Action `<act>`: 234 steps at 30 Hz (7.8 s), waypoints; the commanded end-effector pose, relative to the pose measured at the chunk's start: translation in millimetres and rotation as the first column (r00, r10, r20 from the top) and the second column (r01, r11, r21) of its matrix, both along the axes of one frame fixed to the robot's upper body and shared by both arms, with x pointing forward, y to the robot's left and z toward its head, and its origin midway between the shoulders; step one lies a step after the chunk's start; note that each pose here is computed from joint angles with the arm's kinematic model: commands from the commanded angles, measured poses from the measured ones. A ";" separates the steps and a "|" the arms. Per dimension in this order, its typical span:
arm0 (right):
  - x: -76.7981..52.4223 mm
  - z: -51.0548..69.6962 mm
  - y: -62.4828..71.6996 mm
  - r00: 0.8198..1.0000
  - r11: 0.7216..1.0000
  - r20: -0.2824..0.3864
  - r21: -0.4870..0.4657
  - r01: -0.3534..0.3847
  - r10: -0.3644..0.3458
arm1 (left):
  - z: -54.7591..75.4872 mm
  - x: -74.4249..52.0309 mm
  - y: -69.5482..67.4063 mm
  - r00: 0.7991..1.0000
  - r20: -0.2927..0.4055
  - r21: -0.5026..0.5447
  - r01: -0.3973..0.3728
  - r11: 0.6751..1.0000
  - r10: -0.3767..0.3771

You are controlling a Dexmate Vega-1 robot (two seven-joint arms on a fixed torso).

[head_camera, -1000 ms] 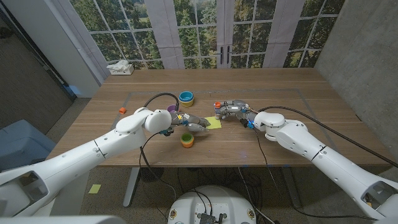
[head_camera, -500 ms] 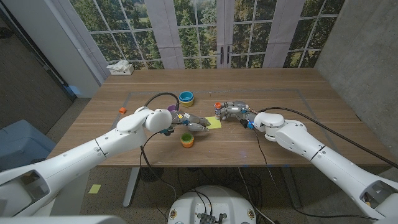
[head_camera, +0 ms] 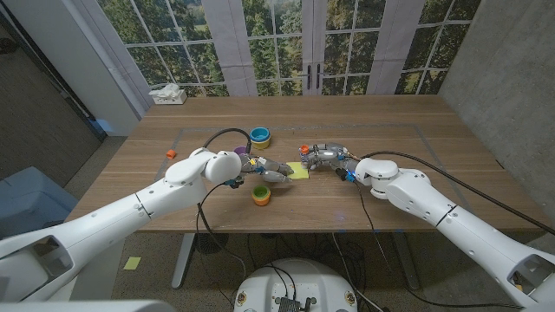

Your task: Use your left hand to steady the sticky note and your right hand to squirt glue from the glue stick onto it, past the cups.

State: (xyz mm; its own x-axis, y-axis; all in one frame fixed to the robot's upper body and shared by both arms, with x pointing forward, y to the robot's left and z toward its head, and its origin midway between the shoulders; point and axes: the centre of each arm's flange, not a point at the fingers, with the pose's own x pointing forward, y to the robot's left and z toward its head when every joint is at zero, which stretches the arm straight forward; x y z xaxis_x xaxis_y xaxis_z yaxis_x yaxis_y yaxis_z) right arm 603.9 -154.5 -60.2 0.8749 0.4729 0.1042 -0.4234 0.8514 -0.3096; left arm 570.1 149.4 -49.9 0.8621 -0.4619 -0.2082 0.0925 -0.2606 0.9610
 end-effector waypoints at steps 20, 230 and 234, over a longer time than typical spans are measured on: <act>-12.8 -11.1 0.8 0.998 0.999 -0.043 -0.031 -0.038 0.036 | -5.0 0.0 -7.0 1.000 0.000 0.012 -0.014 1.000 0.014; -13.9 18.7 -50.6 0.331 0.574 0.885 -0.091 0.814 -0.329 | 11.9 0.8 74.0 0.961 0.135 -0.990 0.143 0.015 -0.241; -11.6 18.9 -50.5 0.307 0.537 0.902 -0.105 0.837 -0.303 | 11.5 1.4 74.8 0.962 0.131 -0.990 0.138 0.013 -0.239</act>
